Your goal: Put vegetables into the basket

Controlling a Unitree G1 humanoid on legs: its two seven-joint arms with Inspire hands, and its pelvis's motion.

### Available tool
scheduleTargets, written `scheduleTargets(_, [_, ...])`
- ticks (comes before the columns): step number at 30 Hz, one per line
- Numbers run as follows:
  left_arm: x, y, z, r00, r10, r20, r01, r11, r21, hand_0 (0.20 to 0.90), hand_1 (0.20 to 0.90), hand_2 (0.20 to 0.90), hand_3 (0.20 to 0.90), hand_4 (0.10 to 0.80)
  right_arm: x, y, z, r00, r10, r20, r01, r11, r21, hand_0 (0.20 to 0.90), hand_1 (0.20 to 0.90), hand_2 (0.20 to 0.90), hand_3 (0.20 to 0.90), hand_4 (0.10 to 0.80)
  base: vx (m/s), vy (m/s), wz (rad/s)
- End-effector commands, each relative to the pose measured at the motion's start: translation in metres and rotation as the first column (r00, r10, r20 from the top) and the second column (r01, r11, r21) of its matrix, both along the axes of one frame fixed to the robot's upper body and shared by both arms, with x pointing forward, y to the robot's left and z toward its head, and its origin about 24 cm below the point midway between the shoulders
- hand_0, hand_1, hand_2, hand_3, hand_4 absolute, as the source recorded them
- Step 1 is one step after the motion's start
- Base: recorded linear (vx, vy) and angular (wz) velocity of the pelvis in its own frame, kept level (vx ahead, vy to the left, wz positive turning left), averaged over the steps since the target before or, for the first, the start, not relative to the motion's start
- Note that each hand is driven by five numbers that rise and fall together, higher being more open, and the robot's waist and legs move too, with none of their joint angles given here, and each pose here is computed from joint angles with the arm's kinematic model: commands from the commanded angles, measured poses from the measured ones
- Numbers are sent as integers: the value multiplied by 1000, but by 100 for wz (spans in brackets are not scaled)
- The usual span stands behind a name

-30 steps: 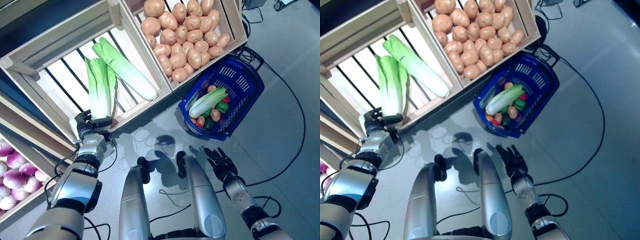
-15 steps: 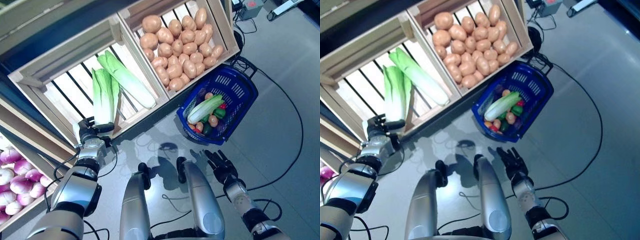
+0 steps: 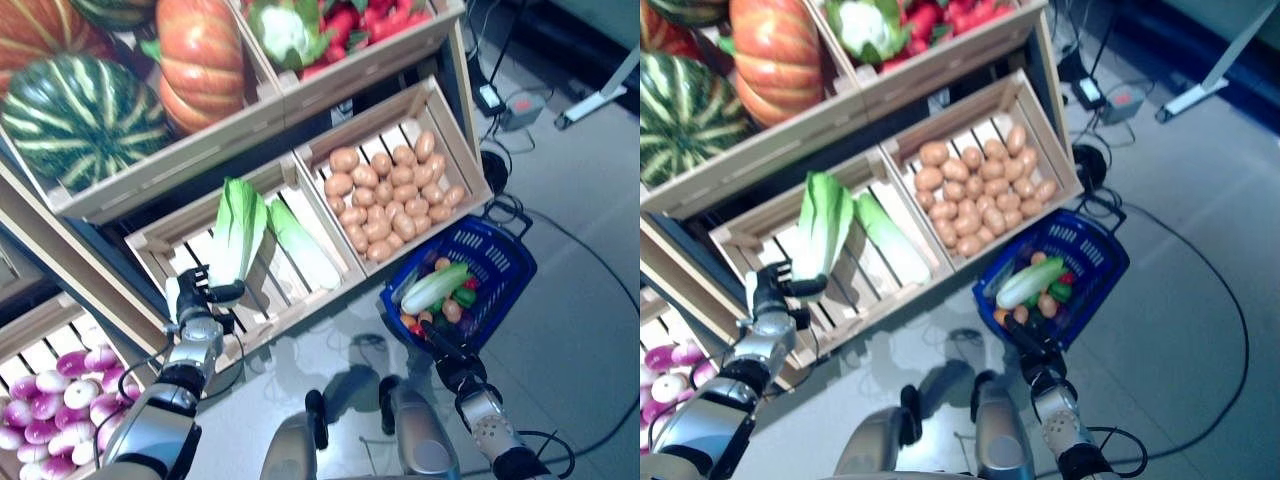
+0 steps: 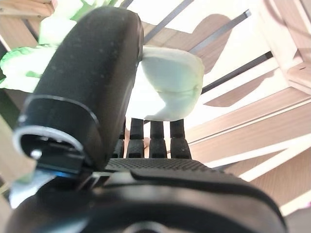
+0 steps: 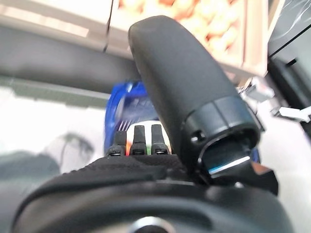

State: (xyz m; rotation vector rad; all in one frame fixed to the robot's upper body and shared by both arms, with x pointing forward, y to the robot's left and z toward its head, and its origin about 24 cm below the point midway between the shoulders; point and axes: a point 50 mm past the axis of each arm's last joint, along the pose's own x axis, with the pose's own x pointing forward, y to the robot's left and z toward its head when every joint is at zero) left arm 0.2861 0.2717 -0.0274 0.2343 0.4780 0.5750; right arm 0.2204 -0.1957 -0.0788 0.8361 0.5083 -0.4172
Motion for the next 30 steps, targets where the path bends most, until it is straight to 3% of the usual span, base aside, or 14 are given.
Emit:
scheduleTargets(1, [13, 9, 39, 949, 85, 303, -88, 996, -6, 300, 300, 300, 300, 400, 3, 9, 10, 997, -19, 80, 21, 1000, -23, 900, 900, 900, 900, 800, 56, -53, 18])
scheduleTargets(7, [-1, -26, 24, 931, 32, 365, -20, 999, -37, 300, 300, 300, 300, 400, 2, 28, 13, 989, 50, 142, -49, 999, -13, 900, 900, 900, 900, 800, 51, -72, 12])
scheduleTargets(13, [0, -61, 47, 859, -135, 494, 150, 989, 9, 300, 300, 300, 300, 400, 4, 47, 22, 946, 193, 262, -213, 976, 48, 900, 900, 900, 900, 800, 28, -61, 10])
scheduleTargets(20, [-5, -98, 79, 701, -399, 591, 408, 904, 126, 300, 300, 300, 300, 400, 15, 56, 36, 882, 271, 386, -325, 942, 80, 900, 900, 900, 900, 800, 12, -67, 8])
scheduleTargets(30, [-10, -126, 110, 492, -618, 614, 548, 767, 333, 300, 300, 300, 300, 400, 35, 59, 59, 800, 315, 510, -409, 909, 81, 900, 900, 900, 900, 800, 22, -19, 2])
